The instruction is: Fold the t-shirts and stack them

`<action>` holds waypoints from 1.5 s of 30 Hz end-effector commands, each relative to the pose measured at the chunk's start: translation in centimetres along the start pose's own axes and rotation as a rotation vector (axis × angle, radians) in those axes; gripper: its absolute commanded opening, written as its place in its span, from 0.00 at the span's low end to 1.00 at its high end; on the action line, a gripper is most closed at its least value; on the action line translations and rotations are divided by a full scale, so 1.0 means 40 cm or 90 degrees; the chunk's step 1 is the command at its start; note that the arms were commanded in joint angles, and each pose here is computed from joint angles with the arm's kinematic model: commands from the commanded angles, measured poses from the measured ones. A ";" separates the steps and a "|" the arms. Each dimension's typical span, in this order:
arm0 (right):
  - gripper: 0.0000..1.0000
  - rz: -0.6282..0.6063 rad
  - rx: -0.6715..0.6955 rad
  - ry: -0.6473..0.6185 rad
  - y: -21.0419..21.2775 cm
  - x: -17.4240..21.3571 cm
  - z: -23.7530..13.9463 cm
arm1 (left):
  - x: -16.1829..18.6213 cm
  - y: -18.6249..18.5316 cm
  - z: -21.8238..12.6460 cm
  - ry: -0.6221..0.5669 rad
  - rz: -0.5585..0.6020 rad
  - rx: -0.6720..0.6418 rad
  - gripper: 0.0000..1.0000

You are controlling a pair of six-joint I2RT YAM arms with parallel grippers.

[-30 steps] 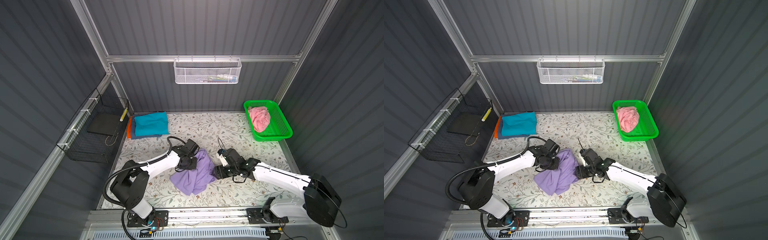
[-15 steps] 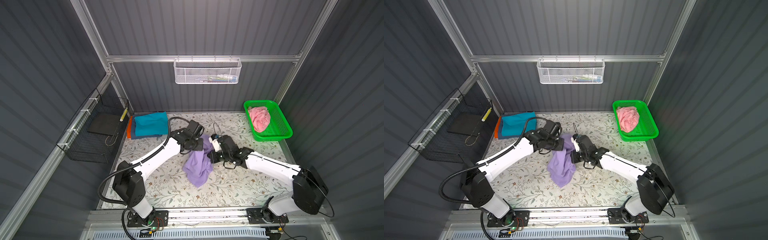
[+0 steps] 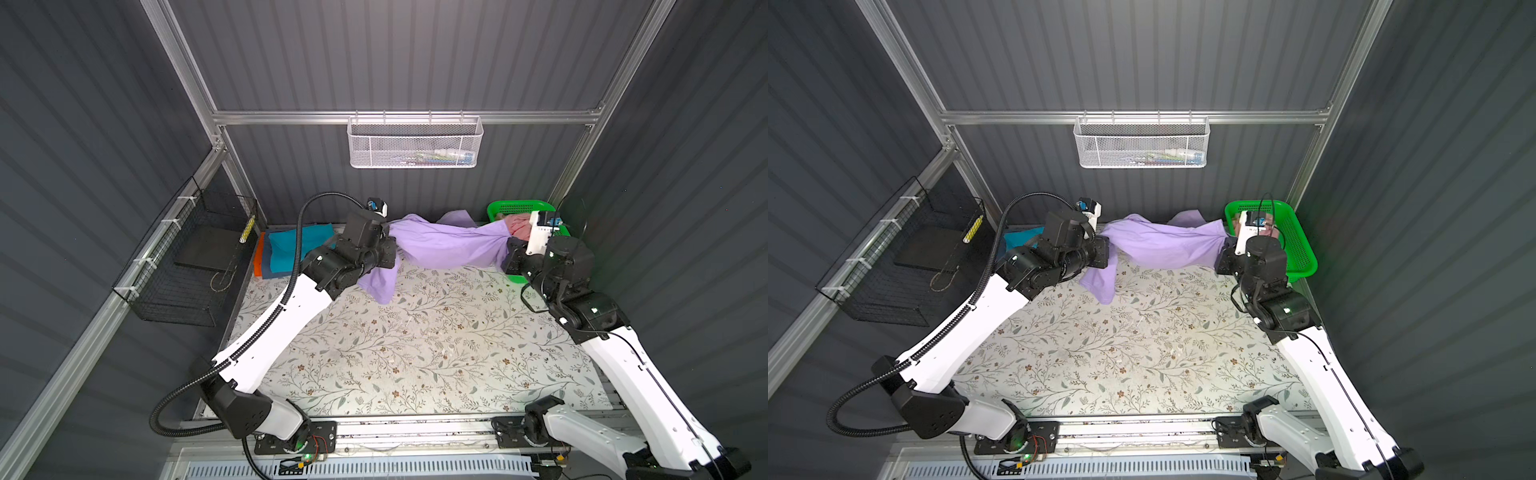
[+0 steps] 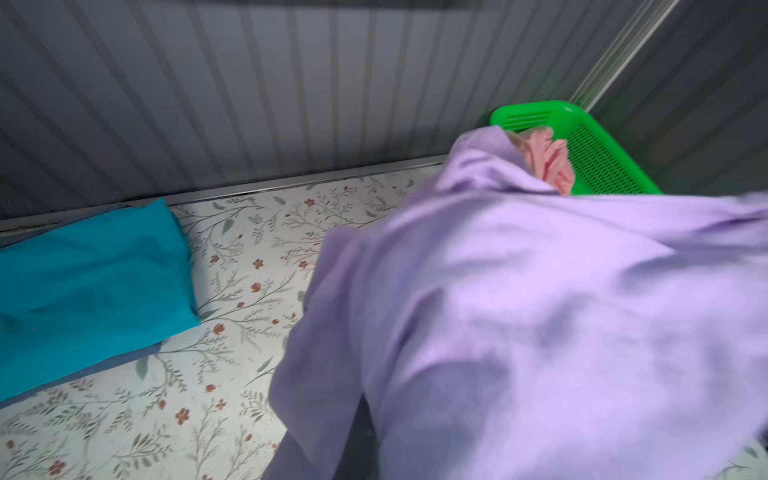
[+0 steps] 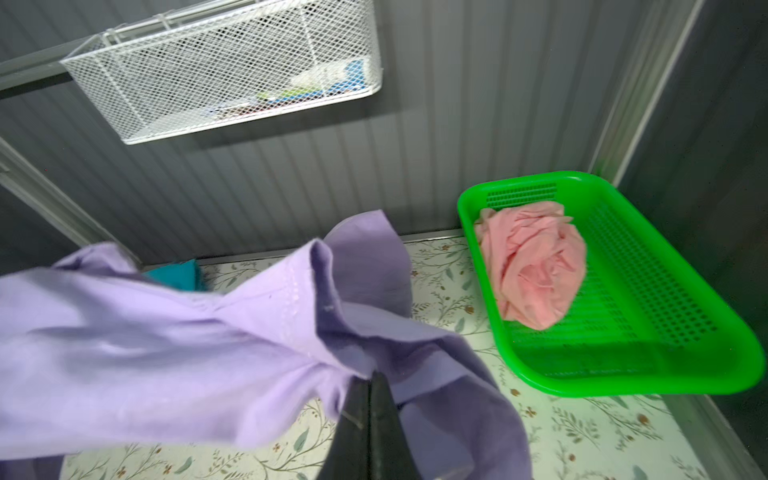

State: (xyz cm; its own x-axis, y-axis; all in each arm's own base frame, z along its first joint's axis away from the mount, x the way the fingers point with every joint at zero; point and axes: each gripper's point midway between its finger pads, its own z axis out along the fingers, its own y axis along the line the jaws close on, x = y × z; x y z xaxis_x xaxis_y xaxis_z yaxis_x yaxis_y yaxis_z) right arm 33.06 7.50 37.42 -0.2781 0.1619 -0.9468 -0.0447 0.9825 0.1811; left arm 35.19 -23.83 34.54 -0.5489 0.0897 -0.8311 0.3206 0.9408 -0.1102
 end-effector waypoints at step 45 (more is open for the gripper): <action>0.00 0.065 -0.179 0.119 0.199 -0.022 0.197 | 0.430 -0.417 0.199 0.201 0.207 0.213 0.97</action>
State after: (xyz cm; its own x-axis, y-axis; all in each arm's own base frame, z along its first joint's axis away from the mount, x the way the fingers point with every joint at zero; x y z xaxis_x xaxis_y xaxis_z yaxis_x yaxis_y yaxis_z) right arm 40.28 15.03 35.76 -0.4778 0.1848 -0.8588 -0.2236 0.9198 0.3224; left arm 26.04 -38.69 18.27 -0.5839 0.5283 -0.6164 0.7059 0.7054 -0.0640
